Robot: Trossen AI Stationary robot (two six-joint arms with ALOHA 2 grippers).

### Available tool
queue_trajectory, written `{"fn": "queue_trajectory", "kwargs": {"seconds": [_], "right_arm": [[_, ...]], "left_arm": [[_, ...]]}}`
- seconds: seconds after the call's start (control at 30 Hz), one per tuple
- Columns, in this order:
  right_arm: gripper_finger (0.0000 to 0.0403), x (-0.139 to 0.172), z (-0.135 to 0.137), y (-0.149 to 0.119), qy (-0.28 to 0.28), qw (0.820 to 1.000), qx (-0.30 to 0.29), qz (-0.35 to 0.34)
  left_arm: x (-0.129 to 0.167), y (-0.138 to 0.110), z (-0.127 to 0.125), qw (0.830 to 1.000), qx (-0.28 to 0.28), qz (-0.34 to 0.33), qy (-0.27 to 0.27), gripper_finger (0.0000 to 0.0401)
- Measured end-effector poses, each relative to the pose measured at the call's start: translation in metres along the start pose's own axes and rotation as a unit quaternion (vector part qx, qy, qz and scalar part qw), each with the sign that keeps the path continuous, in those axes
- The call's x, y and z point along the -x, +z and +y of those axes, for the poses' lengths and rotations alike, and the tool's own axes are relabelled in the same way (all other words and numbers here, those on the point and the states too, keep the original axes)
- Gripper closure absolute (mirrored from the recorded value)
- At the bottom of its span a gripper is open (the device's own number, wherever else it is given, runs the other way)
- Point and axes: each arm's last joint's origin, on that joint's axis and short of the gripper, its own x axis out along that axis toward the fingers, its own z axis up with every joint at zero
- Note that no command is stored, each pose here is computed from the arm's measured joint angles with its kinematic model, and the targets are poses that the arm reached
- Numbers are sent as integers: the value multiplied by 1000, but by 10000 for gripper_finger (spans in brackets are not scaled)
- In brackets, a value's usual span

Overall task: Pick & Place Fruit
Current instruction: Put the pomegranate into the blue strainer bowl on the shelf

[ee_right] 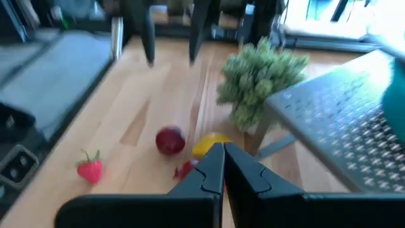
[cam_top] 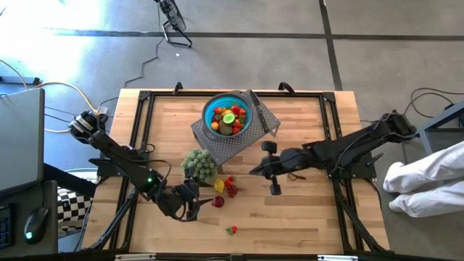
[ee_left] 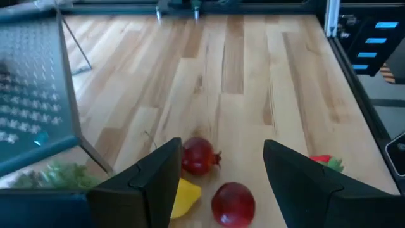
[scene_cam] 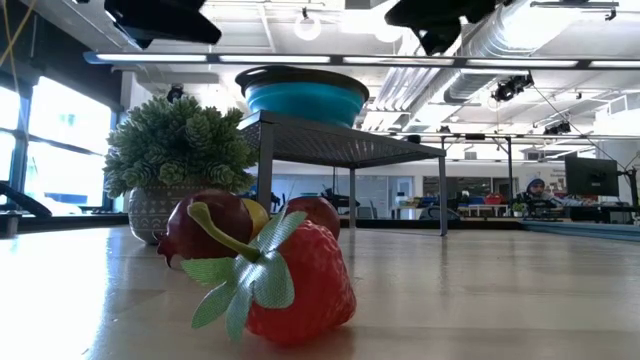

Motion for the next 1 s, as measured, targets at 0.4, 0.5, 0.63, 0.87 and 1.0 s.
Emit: {"fn": "queue_trajectory", "kwargs": {"seconds": [0.4, 0.5, 0.63, 0.87, 1.0], "right_arm": [[400, 31, -7, -8, -7, 996, -16, -83], [400, 30, -7, -8, -18, 996, -13, -83], [400, 31, -8, -8, -25, 996, -13, -85], [400, 30, -8, -8, -25, 996, -13, -84], [400, 30, -8, -8, -25, 996, -13, -85]], "left_arm": [[-13, -15, -6, 999, 22, 32, -1, 183], [-13, -15, -6, 999, 19, 36, -2, 183], [-13, -16, -6, 999, 18, 44, -11, 183], [-13, -16, -6, 999, 19, 42, -10, 183], [-13, -16, -6, 999, 18, 42, -9, 183]]}}
